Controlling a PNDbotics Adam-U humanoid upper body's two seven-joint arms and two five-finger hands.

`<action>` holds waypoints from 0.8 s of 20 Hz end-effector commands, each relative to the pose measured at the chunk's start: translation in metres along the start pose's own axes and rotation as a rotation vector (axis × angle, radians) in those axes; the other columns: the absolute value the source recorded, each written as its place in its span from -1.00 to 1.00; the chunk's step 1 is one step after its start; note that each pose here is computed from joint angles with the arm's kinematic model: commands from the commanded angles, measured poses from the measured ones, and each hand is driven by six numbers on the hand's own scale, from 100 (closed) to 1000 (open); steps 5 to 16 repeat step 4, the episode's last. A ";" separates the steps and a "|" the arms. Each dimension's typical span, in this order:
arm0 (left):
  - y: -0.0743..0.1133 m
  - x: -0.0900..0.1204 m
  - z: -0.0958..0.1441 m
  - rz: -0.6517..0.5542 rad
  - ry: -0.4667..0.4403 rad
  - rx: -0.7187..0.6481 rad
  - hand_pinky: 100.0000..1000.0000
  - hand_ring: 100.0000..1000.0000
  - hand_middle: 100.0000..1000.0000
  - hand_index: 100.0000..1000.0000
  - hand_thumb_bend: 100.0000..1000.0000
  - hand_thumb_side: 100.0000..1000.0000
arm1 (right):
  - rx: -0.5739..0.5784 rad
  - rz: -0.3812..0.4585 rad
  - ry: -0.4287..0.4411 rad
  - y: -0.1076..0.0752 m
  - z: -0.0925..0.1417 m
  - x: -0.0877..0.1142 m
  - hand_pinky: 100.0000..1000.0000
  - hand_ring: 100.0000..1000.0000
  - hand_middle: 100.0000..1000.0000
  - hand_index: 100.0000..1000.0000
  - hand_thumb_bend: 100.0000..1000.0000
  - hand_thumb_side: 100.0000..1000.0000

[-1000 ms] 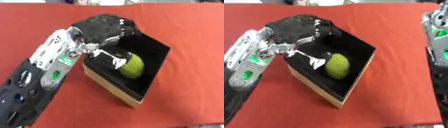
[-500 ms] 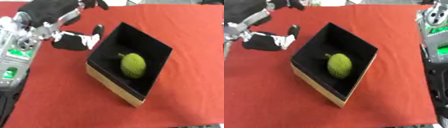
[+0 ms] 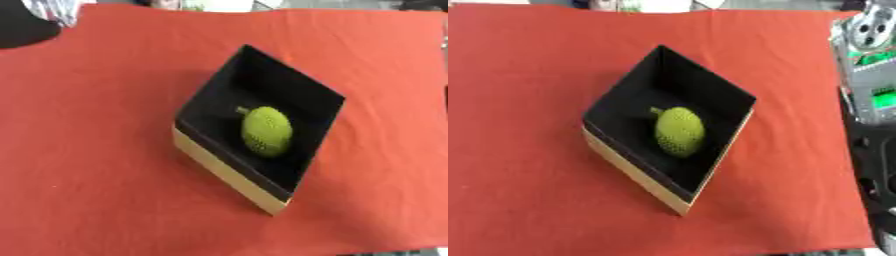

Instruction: Pick up objects on the table and place them in the box.

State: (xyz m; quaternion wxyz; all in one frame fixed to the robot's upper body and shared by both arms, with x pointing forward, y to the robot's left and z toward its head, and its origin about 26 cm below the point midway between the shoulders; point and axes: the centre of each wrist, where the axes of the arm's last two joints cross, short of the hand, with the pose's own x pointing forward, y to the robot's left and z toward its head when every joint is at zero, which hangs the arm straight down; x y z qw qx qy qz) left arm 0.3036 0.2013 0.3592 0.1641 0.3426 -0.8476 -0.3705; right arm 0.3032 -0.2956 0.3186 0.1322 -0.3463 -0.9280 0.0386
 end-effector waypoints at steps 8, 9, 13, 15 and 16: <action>0.054 -0.034 0.025 -0.050 0.175 0.171 0.49 0.47 0.49 0.60 -0.92 -0.30 | -0.012 0.016 -0.061 -0.008 -0.011 0.007 0.35 0.21 -0.06 0.23 -1.00 0.34; 0.054 -0.034 0.025 -0.050 0.175 0.171 0.49 0.47 0.49 0.60 -0.92 -0.30 | -0.012 0.016 -0.061 -0.008 -0.011 0.007 0.35 0.21 -0.06 0.23 -1.00 0.34; 0.054 -0.034 0.025 -0.050 0.175 0.171 0.49 0.47 0.49 0.60 -0.92 -0.30 | -0.012 0.016 -0.061 -0.008 -0.011 0.007 0.35 0.21 -0.06 0.23 -1.00 0.34; 0.054 -0.034 0.025 -0.050 0.175 0.171 0.49 0.47 0.49 0.60 -0.92 -0.30 | -0.012 0.016 -0.061 -0.008 -0.011 0.007 0.35 0.21 -0.06 0.23 -1.00 0.34; 0.054 -0.034 0.025 -0.050 0.175 0.171 0.49 0.47 0.49 0.60 -0.92 -0.30 | -0.012 0.016 -0.061 -0.008 -0.011 0.007 0.35 0.21 -0.06 0.23 -1.00 0.34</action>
